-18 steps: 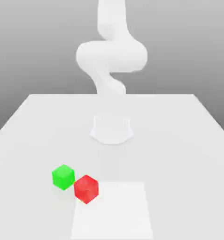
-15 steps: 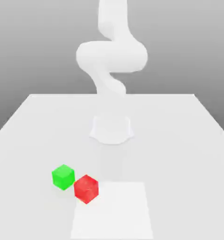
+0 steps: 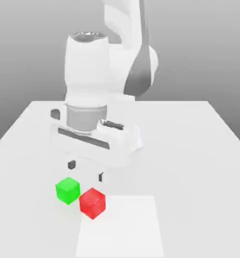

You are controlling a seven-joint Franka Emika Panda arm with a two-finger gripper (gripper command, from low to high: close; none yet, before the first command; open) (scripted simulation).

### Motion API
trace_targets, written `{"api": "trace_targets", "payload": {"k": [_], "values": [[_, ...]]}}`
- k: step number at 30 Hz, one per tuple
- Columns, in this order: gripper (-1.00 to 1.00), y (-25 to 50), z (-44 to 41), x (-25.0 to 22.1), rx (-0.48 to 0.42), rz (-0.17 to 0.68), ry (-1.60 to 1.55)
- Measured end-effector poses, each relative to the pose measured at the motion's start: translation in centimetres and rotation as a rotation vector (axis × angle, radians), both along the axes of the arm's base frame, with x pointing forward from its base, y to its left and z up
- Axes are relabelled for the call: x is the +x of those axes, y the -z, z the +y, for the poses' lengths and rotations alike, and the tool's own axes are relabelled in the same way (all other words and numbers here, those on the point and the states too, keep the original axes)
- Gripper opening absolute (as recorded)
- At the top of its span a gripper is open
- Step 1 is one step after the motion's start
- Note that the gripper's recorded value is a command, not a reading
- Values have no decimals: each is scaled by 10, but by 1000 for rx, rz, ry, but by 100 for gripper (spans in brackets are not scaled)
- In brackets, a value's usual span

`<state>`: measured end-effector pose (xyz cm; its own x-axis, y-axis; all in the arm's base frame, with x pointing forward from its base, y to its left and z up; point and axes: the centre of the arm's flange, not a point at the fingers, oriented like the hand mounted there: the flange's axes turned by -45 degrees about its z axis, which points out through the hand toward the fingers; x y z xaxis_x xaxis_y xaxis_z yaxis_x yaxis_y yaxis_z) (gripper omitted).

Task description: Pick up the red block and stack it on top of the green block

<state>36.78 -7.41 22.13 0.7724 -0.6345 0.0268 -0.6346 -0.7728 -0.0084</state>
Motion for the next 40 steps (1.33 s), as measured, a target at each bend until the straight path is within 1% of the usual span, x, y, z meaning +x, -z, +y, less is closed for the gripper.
{"api": "trace_targets", "payload": {"k": [2, 7, 8, 15, 22, 29, 36, 37, 40], "values": [[0, 23, 1, -5, 9, 18, 17], [0, 71, 1, -8, 11, 25, 22], [-100, 76, 1, -9, 11, 25, 22], [-100, 75, 1, -9, 11, 24, 22], [-100, 17, 1, -9, 10, 24, 19], [-100, -20, -72, -70, 8, 27, 79], [-100, 28, -79, -77, 10, 25, 84], [100, 36, -78, -78, 11, 25, 85], [100, 36, -76, -76, 11, 25, 78]]}}
